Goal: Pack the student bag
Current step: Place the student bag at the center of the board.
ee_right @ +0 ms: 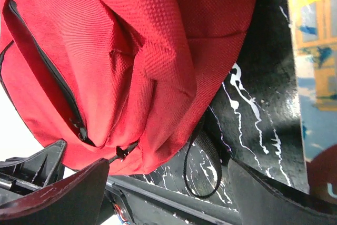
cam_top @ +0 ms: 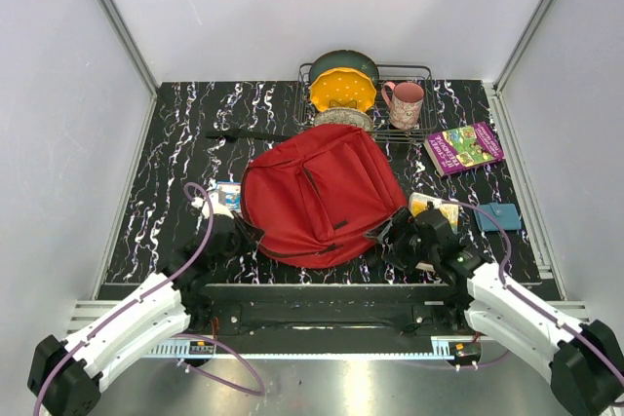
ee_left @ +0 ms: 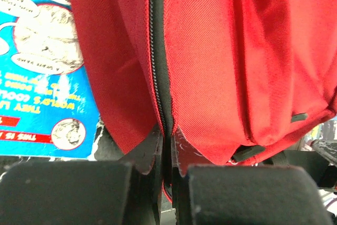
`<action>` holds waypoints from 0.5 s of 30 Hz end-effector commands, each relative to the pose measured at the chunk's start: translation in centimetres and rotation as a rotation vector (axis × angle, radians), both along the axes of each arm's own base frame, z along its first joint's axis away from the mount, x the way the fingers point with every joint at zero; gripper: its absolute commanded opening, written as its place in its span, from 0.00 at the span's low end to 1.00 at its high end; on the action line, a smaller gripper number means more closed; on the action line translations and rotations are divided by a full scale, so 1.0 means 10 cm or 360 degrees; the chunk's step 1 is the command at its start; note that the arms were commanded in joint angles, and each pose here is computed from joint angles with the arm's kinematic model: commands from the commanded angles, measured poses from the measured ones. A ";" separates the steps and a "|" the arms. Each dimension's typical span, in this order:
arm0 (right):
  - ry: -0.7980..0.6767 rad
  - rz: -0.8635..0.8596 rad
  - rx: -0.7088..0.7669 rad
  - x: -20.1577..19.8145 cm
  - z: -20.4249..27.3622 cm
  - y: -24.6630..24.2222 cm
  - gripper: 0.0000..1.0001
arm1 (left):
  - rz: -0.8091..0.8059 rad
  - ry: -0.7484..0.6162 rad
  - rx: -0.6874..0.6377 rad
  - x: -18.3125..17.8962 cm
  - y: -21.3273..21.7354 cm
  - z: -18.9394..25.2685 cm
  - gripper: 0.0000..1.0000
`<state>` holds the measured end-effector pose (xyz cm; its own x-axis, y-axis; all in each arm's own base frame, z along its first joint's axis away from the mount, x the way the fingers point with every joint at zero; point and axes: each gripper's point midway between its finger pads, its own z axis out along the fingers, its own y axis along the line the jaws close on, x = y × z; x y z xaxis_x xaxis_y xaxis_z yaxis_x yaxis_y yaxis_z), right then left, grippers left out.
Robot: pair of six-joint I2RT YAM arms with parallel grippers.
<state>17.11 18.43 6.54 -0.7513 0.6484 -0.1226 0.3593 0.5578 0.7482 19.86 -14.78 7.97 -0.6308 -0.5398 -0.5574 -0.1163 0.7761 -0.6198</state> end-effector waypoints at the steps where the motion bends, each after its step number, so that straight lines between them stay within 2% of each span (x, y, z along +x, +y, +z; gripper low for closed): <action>1: -0.0173 -0.0005 0.0097 0.24 0.16 0.14 1.00 | 0.0046 0.0054 0.0062 -0.03 0.09 0.00 0.00; 4: -0.0225 -0.0034 0.0069 0.38 0.12 0.16 1.00 | 0.0036 -0.0001 0.0095 0.00 0.11 0.07 0.04; 6: -0.0251 -0.0026 0.0086 0.48 0.12 0.23 1.00 | 0.0022 -0.0020 0.0112 0.01 0.11 0.12 0.18; 9: -0.0198 -0.0006 0.0025 0.57 -0.03 0.28 0.97 | -0.0009 -0.0020 0.0162 0.00 0.12 0.16 0.25; 10: -0.0183 0.0001 0.0006 0.58 -0.09 0.29 0.94 | -0.0023 -0.0021 0.0185 0.00 0.13 0.17 0.31; 11: -0.0165 0.0003 -0.0007 0.60 -0.17 0.30 0.89 | -0.0032 -0.0023 0.0192 0.00 0.13 0.19 0.44; 12: -0.0153 -0.0005 -0.0004 0.60 -0.21 0.30 0.81 | -0.0038 -0.0024 0.0201 -0.01 0.14 0.25 0.48; 13: -0.0159 -0.0005 0.0000 0.61 -0.23 0.31 0.68 | -0.0040 -0.0040 0.0207 -0.01 0.15 0.30 0.53; 14: -0.0176 -0.0012 0.0012 0.63 -0.22 0.32 0.63 | -0.0031 -0.0049 0.0209 -0.01 0.17 0.35 0.62; 15: -0.0179 -0.0027 0.0003 0.63 -0.25 0.29 0.55 | -0.0022 -0.0054 0.0217 -0.03 0.20 0.43 0.74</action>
